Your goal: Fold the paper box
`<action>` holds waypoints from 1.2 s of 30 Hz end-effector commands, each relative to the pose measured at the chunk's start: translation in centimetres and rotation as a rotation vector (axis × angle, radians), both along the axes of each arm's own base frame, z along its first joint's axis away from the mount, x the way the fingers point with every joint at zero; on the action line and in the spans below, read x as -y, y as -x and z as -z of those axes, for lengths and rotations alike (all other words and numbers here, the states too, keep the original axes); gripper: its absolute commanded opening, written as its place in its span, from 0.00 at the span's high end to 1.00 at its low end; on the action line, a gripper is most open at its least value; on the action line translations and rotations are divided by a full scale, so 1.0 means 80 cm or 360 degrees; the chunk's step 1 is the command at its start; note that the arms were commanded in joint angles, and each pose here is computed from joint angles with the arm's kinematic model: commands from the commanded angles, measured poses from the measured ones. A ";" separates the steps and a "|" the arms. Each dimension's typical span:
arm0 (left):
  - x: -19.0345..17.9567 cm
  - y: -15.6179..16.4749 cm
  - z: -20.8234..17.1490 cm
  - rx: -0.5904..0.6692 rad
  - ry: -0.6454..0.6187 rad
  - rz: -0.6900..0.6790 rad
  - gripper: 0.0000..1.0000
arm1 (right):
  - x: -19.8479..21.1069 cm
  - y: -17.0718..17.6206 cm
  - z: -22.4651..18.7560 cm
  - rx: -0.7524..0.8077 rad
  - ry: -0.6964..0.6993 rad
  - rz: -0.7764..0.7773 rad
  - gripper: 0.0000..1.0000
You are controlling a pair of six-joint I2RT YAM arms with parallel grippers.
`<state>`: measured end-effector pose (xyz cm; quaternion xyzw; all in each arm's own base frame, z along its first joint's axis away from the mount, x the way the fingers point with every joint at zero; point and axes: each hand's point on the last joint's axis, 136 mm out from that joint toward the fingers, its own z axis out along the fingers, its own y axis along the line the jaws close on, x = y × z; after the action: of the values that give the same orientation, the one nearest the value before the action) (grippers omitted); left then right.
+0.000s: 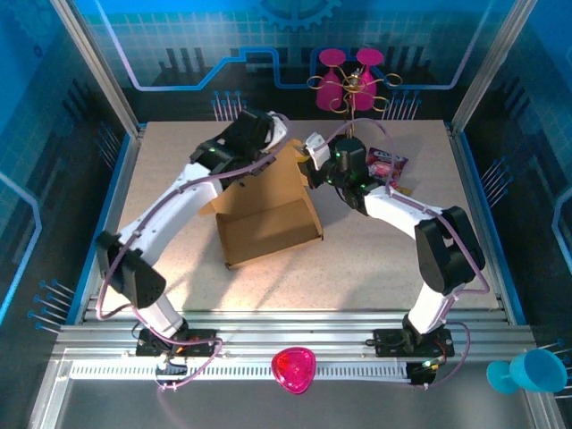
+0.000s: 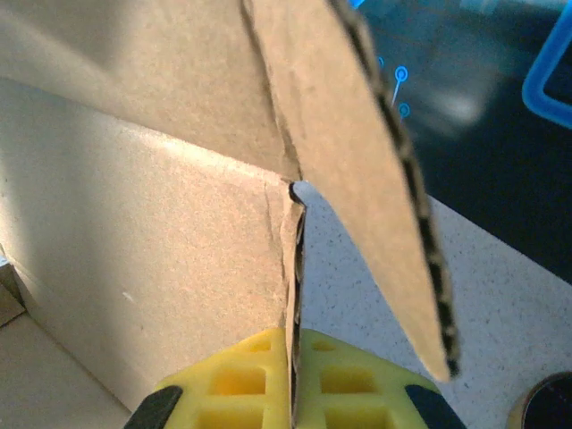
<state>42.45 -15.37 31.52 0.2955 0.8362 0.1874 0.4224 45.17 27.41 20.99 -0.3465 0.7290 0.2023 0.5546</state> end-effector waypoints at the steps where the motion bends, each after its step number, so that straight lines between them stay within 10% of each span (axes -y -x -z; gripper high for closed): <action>1: -0.067 0.051 -0.037 0.0015 0.0537 -0.0372 0.13 | 0.016 -0.002 -0.029 0.0105 -0.0068 0.0028 1.00; 12: -0.194 0.132 0.092 -0.0250 0.1343 -0.0943 0.26 | 0.042 -0.004 -0.018 0.0055 -0.0085 0.0007 1.00; 36: -0.163 0.030 0.167 -0.0278 0.1256 -0.0402 0.32 | 0.036 -0.021 -0.003 -0.0044 -0.0133 -0.0024 1.00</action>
<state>38.38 -1.80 15.80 0.0046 0.9239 -0.0982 0.3697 45.93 24.55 19.97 -0.3274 0.7362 0.2359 0.5433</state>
